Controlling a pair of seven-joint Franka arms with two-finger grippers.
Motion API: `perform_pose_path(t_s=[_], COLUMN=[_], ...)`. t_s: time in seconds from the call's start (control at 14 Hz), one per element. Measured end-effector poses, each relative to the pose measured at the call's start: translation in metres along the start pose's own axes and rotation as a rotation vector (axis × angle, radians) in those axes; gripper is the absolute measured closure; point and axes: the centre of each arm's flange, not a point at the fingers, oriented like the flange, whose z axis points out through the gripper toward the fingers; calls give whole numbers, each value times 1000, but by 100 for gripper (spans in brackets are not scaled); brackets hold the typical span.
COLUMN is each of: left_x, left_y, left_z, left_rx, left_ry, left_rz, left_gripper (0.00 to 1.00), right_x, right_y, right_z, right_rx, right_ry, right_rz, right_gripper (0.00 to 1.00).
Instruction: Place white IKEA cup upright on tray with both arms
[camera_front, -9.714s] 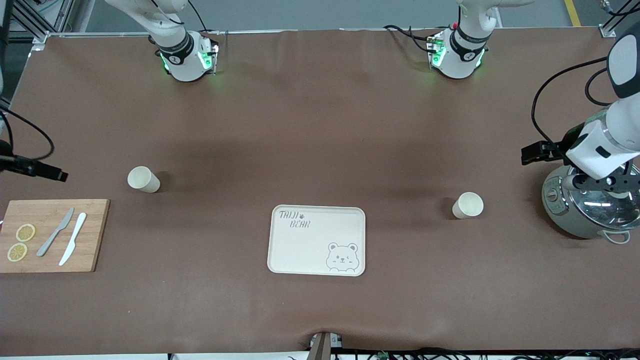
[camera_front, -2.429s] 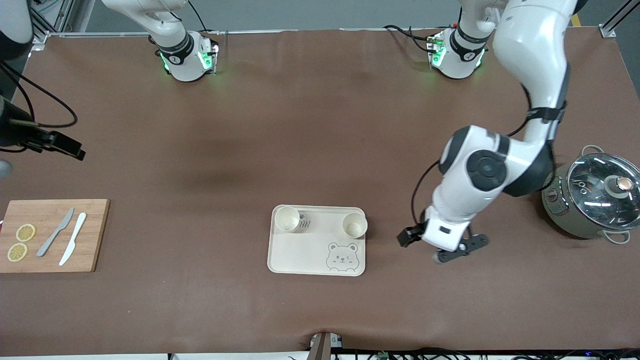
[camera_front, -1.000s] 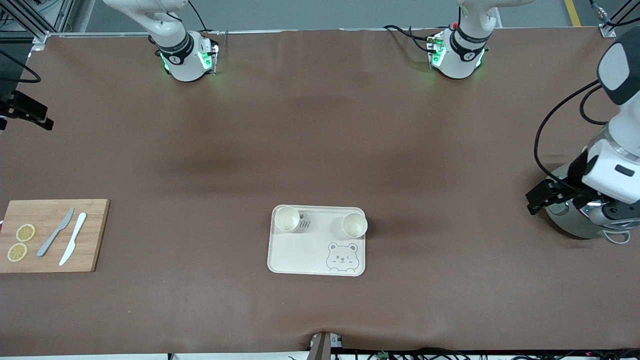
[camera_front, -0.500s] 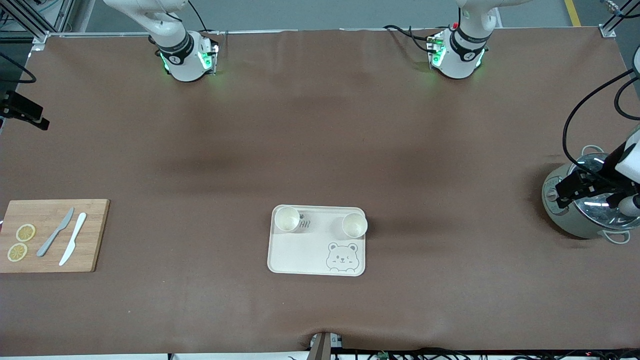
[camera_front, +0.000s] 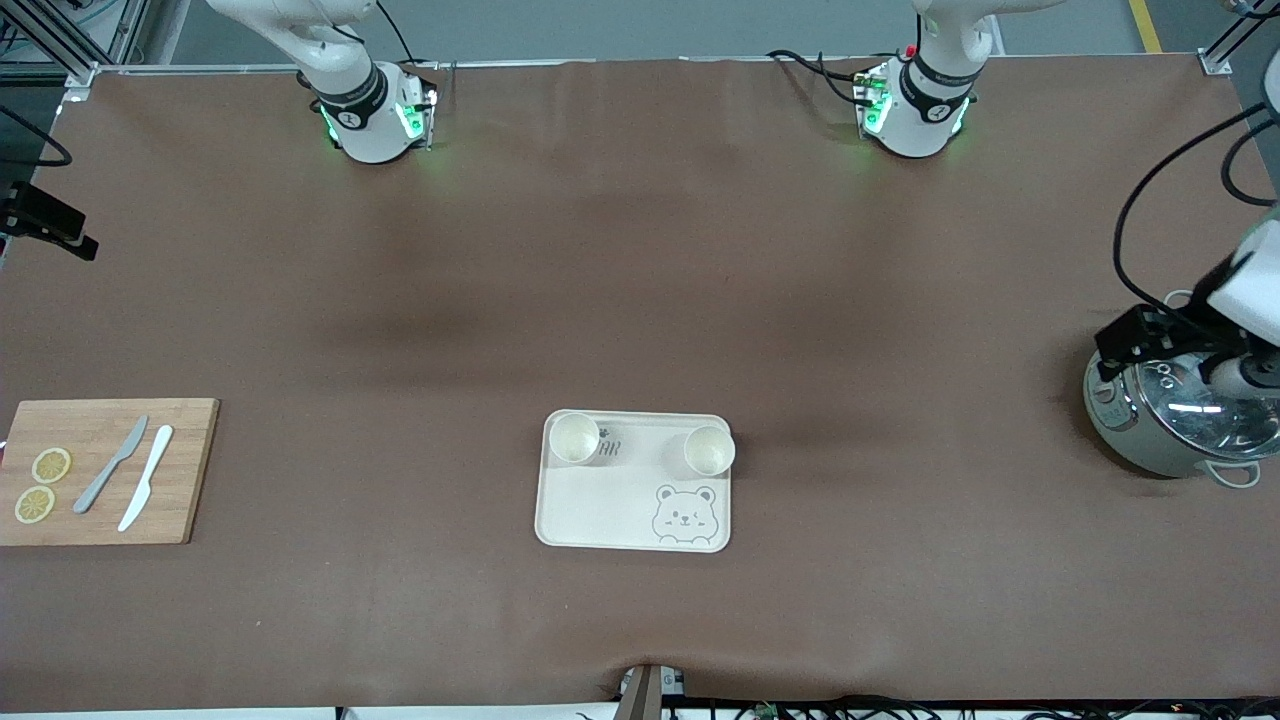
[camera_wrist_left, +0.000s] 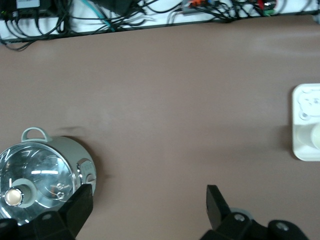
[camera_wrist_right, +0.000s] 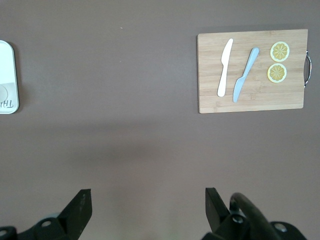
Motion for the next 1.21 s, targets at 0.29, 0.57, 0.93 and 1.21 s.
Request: perform_pose_path(t_s=[0.29, 0.57, 0.93, 1.21], left_x=[-15, -62, -93, -96], left_y=[-10, -26, 2, 2], left_z=[-20, -47, -34, -36], left_rx=[24, -46, -48, -48], left_ry=[15, -84, -146, -143], left_rz=[-18, -73, -27, -29], left_gripper=[0, 0, 0, 0], right_x=[0, 0, -1, -1], right_y=[4, 4, 6, 6], right_z=[0, 0, 0, 0], right_rx=[0, 0, 0, 0], right_ry=[-1, -1, -1, -2], right_rz=[7, 7, 11, 12], right_gripper=[0, 0, 0, 0])
